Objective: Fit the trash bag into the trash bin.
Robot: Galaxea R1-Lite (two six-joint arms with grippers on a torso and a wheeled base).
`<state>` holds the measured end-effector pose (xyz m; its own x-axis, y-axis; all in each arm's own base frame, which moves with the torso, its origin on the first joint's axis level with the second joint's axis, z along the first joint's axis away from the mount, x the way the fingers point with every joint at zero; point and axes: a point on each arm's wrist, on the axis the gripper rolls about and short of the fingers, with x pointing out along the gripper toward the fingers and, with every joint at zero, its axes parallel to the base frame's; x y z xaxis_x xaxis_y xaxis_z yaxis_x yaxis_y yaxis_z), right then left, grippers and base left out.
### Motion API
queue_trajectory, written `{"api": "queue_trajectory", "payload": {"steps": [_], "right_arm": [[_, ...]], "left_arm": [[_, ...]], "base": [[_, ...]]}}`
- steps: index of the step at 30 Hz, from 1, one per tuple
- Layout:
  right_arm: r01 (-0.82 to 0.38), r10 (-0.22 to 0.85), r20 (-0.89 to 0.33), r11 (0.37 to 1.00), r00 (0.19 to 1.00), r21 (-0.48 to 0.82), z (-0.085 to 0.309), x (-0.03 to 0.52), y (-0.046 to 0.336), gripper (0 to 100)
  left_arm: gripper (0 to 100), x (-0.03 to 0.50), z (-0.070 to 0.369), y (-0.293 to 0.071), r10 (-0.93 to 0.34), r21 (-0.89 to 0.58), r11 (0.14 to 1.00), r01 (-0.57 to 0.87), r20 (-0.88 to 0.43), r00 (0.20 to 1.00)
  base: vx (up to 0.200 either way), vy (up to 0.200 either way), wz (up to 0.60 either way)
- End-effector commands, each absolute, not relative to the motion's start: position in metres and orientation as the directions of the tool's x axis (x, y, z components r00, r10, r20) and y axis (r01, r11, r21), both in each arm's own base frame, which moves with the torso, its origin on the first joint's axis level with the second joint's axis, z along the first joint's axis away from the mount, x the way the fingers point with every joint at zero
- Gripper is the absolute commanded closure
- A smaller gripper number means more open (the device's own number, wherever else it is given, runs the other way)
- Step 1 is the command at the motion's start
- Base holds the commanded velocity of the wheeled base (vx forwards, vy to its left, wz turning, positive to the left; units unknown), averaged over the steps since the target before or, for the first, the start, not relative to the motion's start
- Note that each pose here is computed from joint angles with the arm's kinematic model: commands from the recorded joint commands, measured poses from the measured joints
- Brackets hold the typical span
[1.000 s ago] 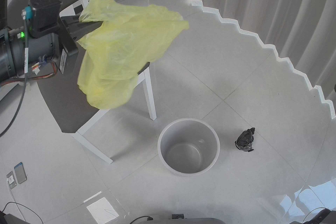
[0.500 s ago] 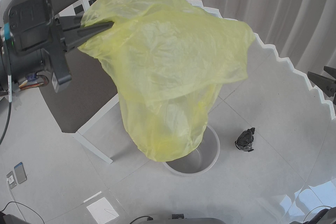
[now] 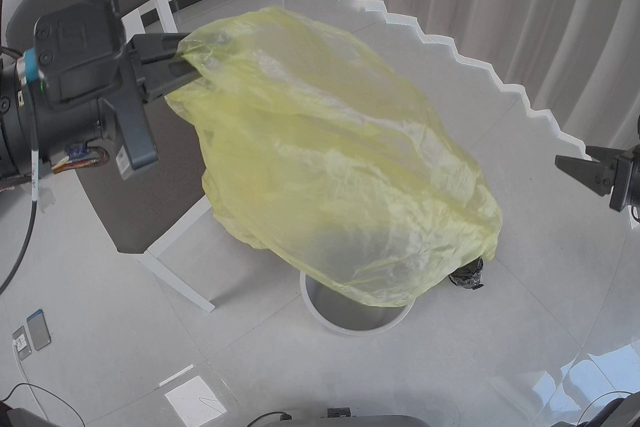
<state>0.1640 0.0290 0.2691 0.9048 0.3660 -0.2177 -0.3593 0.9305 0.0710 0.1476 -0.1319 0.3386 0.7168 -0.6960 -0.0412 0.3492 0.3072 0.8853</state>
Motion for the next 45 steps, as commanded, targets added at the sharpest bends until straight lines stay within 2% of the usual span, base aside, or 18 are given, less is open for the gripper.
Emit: {"api": "queue_trajectory", "payload": {"steps": [1,14,25,30,45], "right_arm": [[-0.401,0.411,-0.292,0.911,0.864,0.097,0.249,0.171,0.039,0],[-0.514,0.521,-0.415,0.846,0.745,0.14,0.208,0.153,0.061,0],[-0.541,0.546,-0.413,0.829,0.729,0.139,0.201,0.135,0.059,0],[-0.595,0.593,-0.39,0.793,0.704,0.133,0.2,0.119,0.062,0],[-0.655,0.64,-0.411,0.745,0.65,0.125,0.193,0.111,0.07,0]], "left_arm": [[100,0.148,0.344,-0.134,-0.7,0.886,0.315,0.34,-0.025,0.713],[100,0.149,0.36,-0.134,-0.697,0.886,0.349,0.304,0.029,0.716],[100,0.152,0.365,-0.137,-0.694,0.886,0.358,0.294,0.043,0.718],[100,0.154,0.369,-0.138,-0.689,0.884,0.368,0.287,0.052,0.723],[100,0.158,0.372,-0.14,-0.685,0.883,0.376,0.28,0.061,0.726]], "base": [[0.0,0.0,0.0],[0.0,0.0,0.0],[0.0,0.0,0.0],[0.0,0.0,0.0],[0.0,0.0,0.0]]}}
